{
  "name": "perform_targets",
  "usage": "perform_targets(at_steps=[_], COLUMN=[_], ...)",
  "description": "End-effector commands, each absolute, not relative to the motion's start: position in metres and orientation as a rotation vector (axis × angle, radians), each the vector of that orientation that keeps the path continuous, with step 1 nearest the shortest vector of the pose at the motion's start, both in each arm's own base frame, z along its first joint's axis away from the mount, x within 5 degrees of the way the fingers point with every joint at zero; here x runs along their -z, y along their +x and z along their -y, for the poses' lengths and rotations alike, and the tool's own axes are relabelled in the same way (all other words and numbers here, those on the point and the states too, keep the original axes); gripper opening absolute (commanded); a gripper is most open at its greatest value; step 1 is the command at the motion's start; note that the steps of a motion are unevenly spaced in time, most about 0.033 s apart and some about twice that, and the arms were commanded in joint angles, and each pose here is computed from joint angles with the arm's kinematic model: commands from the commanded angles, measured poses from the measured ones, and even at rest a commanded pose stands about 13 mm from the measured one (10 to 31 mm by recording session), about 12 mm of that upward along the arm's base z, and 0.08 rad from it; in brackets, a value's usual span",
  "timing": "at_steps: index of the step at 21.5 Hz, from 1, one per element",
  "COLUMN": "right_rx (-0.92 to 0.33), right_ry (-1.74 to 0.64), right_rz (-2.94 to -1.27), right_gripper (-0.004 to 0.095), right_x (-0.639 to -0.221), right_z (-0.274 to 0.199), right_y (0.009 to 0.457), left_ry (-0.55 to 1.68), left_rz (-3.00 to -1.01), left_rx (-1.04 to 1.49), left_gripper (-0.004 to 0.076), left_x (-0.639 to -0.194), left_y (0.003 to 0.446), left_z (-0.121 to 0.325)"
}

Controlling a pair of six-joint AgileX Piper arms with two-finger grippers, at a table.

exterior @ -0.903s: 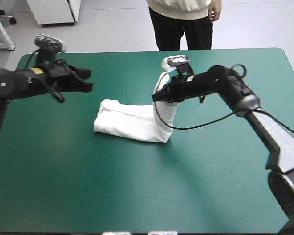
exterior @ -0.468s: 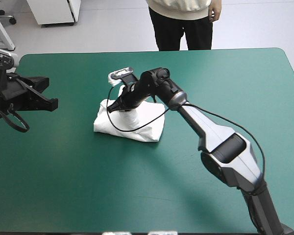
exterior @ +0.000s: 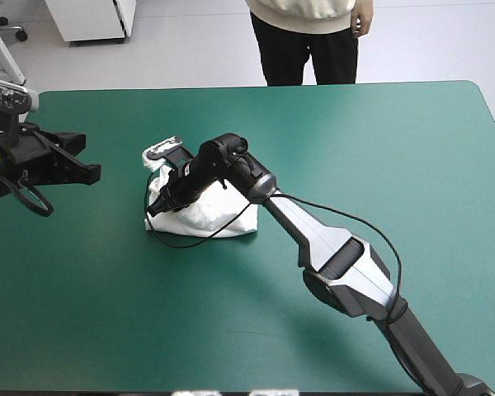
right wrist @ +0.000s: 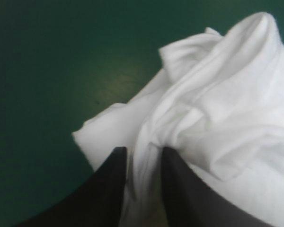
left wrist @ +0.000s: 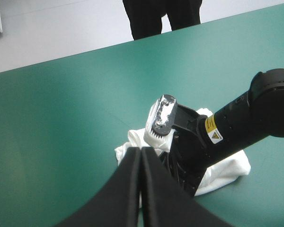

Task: Fold the cloth

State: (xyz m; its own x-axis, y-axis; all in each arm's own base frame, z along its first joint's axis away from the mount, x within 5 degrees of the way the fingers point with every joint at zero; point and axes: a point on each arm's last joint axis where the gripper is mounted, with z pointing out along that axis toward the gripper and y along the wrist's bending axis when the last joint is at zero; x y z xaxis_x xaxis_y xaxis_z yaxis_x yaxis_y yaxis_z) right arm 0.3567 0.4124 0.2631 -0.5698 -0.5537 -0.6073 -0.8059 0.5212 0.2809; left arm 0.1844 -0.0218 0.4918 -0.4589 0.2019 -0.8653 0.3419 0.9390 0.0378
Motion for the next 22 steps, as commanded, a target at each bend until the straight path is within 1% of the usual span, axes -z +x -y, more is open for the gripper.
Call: perform_targets(at_steps=[1, 2, 3, 4, 5, 6, 7, 8, 10, 11, 12, 13, 15, 17, 20, 22], right_rx=[-0.923, -1.055, -1.096, -1.122, -1.101, -1.017, -0.973, -0.912, -0.870, -0.844, -0.817, -0.815, -0.868, -0.854, -0.864, -0.941], right_ry=[-1.183, -1.251, -1.273, -1.292, -1.299, -1.288, -1.282, -1.211, -1.116, -1.064, -1.006, -0.951, -0.916, -0.868, -0.788, -0.706], right_rz=[-2.053, -1.963, -1.936, -1.928, -1.946, -2.020, -2.054, -2.117, -2.081, -2.065, -2.064, -2.086, -2.126, -2.199, -2.294, -2.308], right_gripper=[0.0542, 0.0564, 0.0554, 0.0519, 0.0497, 0.0459, 0.0445, 0.0413, 0.0372, 0.0367, 0.0367, 0.0367, 0.0325, 0.0292, 0.0293, 0.0293], right_x=[-0.328, -0.334, -0.336, -0.340, -0.339, -0.344, -0.346, -0.361, -0.398, -0.417, -0.430, -0.438, -0.440, -0.430, -0.404, -0.385], right_z=[-0.419, -0.425, -0.426, -0.424, -0.422, -0.409, -0.404, -0.386, -0.357, -0.340, -0.321, -0.302, -0.266, -0.229, -0.204, -0.192], right_y=[0.329, 0.320, 0.317, 0.314, 0.314, 0.319, 0.320, 0.326, 0.329, 0.330, 0.335, 0.340, 0.350, 0.358, 0.365, 0.369], left_ry=[0.364, 0.364, 0.364, 0.361, 0.360, 0.356, 0.354, 0.350, 0.346, 0.333, 0.320, 0.318, 0.316, 0.318, 0.318, 0.308], left_rz=[-2.013, -2.031, -2.035, -2.031, -2.027, -2.014, -2.004, -1.995, -1.986, -1.985, -1.981, -1.977, -1.972, -1.975, -1.975, -1.973], left_rx=[0.191, 0.200, 0.204, 0.205, 0.204, 0.200, 0.195, 0.186, 0.184, 0.190, 0.189, 0.190, 0.192, 0.193, 0.193, 0.209], left_gripper=[-0.0009, -0.0009, -0.0009, -0.0009, -0.0009, -0.0009, -0.0009, -0.0009, -0.0009, -0.0009, -0.0009, -0.0009, -0.0009, -0.0009, -0.0009, -0.0009], left_x=[-0.500, -0.497, -0.496, -0.496, -0.496, -0.498, -0.499, -0.500, -0.501, -0.501, -0.501, -0.502, -0.502, -0.502, -0.502, -0.502], left_y=[0.189, 0.195, 0.197, 0.198, 0.198, 0.198, 0.196, 0.196, 0.197, 0.197, 0.197, 0.198, 0.198, 0.198, 0.198, 0.198], left_z=[0.023, 0.023, 0.023, 0.023, 0.023, 0.023, 0.023, 0.022, 0.022, 0.022, 0.021, 0.021, 0.021, 0.022, 0.022, 0.022])
